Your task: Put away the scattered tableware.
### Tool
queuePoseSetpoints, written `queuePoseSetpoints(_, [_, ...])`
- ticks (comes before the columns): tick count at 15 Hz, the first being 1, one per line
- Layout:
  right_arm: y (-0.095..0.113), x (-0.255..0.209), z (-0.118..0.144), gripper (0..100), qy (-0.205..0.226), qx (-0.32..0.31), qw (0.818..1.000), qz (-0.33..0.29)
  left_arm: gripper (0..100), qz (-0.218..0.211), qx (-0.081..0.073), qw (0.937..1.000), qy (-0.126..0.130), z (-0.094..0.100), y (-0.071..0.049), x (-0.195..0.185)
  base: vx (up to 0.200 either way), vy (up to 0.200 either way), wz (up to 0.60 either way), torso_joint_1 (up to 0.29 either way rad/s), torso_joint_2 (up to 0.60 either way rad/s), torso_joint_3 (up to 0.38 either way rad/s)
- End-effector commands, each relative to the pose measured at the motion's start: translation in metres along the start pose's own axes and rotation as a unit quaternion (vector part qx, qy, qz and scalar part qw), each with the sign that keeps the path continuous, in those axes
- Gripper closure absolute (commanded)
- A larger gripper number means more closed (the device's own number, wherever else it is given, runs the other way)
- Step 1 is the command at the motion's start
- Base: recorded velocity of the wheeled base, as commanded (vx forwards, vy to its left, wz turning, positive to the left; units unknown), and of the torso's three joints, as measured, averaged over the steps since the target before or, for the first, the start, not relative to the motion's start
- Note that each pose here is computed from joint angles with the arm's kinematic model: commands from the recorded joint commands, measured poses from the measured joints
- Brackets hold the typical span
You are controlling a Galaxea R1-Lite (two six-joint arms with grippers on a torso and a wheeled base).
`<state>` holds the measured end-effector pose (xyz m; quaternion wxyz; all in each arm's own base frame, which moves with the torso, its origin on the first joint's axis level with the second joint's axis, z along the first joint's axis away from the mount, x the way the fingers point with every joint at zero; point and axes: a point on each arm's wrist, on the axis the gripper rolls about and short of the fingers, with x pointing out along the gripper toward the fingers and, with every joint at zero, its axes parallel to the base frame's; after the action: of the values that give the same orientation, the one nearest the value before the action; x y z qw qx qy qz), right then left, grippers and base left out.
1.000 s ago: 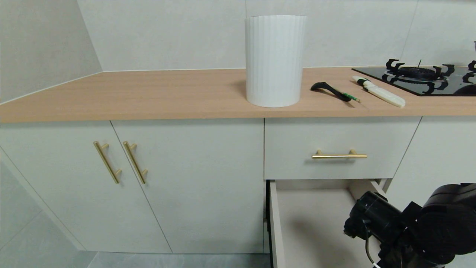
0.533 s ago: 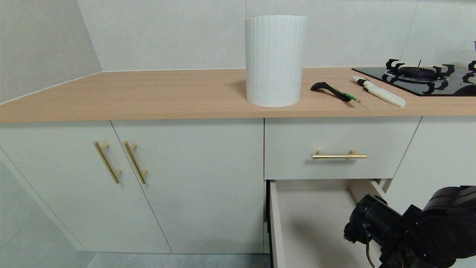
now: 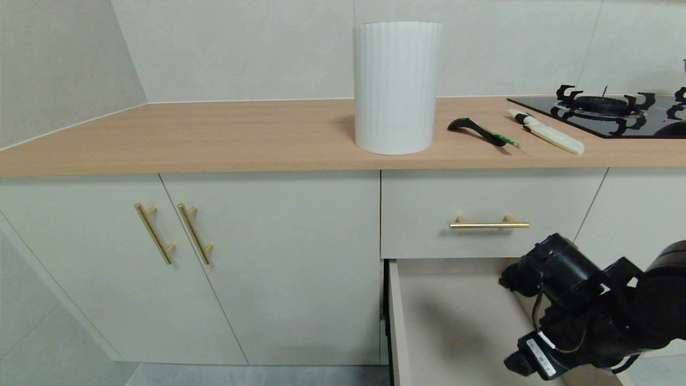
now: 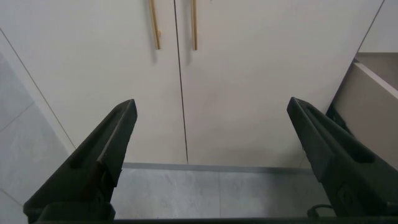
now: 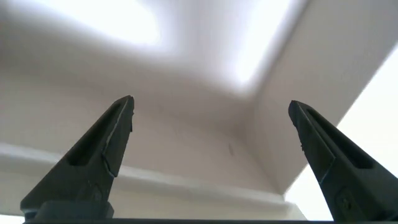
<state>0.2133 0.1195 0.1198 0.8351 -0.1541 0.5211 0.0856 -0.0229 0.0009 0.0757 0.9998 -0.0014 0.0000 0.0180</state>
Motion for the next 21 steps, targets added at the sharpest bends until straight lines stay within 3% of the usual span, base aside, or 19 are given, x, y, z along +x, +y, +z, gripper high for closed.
queuePoseSetpoints(1, [-0.015, -0.036, 0.007, 0, -0.094, 0.048, 0.994, 0.019, 0, 0.0, 0.0, 1.0, 0.001, 0.0, 0.0, 0.0, 0.0, 0.0, 0.0, 0.0, 0.0, 0.0])
queuePoseSetpoints(3, [-0.019, -0.048, 0.005, 0, -0.129, 0.075, 0.988, 0.038, 0, 0.0, 0.0, 1.0, 0.001, 0.0, 0.0, 0.0, 0.0, 0.0, 0.0, 0.0, 0.0, 0.0])
queuePoseSetpoints(10, [-0.026, -0.057, 0.005, 0, -0.176, 0.087, 0.98, 0.036, 0, 0.0, 0.0, 1.0, 0.001, 0.0, 0.0, 0.0, 0.0, 0.0, 0.0, 0.0, 0.0, 0.0])
queuePoseSetpoints(16, [-0.026, -0.056, 0.005, 0, -0.174, 0.086, 0.98, 0.035, 0, 0.0, 0.0, 1.0, 0.001, 0.0, 0.0, 0.0, 0.0, 0.0, 0.0, 0.004, -0.02, -0.012])
queuePoseSetpoints(21, [-0.026, -0.055, 0.004, 0, -0.173, 0.086, 0.981, 0.034, 0, 0.0, 0.0, 1.0, 0.001, 0.0, 0.0, 0.0, 0.0, 0.0, 0.0, 0.098, -0.32, -0.261])
